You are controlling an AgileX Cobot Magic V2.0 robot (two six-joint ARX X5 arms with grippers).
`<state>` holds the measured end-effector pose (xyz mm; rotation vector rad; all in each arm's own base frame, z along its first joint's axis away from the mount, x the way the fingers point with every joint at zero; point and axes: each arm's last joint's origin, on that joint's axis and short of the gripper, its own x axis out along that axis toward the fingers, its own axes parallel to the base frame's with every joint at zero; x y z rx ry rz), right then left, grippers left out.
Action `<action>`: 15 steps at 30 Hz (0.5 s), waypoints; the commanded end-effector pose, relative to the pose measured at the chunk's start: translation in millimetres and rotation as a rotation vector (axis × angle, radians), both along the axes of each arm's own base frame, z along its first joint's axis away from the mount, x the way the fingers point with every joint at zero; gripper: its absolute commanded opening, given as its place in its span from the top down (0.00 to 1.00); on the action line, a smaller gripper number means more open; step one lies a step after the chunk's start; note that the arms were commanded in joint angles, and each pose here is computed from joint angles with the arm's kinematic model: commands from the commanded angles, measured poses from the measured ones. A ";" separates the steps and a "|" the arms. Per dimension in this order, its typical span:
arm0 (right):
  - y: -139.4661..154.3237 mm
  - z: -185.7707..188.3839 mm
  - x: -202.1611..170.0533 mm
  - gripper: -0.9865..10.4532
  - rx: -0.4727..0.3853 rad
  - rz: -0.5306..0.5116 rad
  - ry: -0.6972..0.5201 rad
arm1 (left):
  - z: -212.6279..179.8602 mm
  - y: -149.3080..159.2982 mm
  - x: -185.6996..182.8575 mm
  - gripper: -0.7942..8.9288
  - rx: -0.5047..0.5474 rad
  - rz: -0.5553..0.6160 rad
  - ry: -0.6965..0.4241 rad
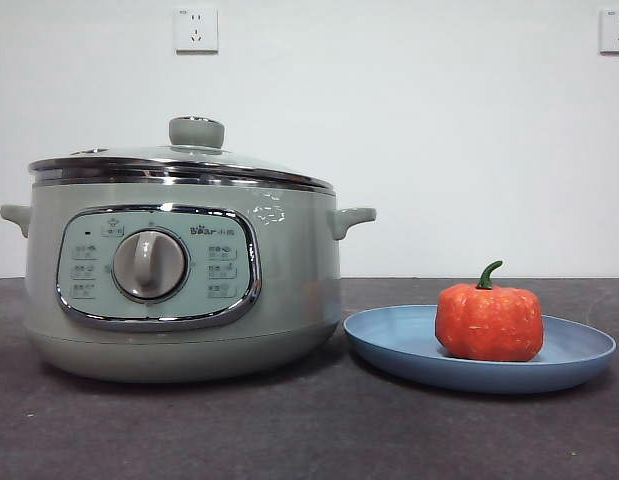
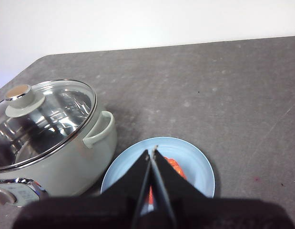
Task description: Take the pumpkin out from the steamer,put the pumpkin in the blue plate,close the lid
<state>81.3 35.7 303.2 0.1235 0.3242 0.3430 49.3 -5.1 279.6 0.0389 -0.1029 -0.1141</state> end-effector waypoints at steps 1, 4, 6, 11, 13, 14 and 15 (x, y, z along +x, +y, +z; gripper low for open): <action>0.1 -0.5 0.3 0.93 0.009 -0.005 0.000 | -34.4 2.1 16.6 0.92 0.013 0.053 0.029; 0.2 -0.5 0.3 0.93 0.009 -0.004 0.001 | -68.9 4.5 32.0 0.92 0.016 0.088 0.099; 0.2 -0.5 0.3 0.93 0.009 -0.004 0.001 | -89.7 5.6 38.9 0.92 0.016 0.102 0.143; 0.1 -0.6 0.3 0.93 0.008 -0.006 0.001 | -123.2 6.2 46.9 0.92 0.007 0.105 0.214; 0.1 -0.5 0.3 0.93 0.009 -0.005 0.001 | -128.6 6.3 47.3 0.92 -0.010 0.106 0.244; 0.2 -0.5 0.3 0.93 0.009 -0.004 0.001 | -130.0 6.2 47.1 0.92 -0.011 0.105 0.258; 0.2 -0.6 0.3 0.93 0.009 -0.004 0.001 | -131.6 6.2 46.8 0.92 -0.010 0.106 0.275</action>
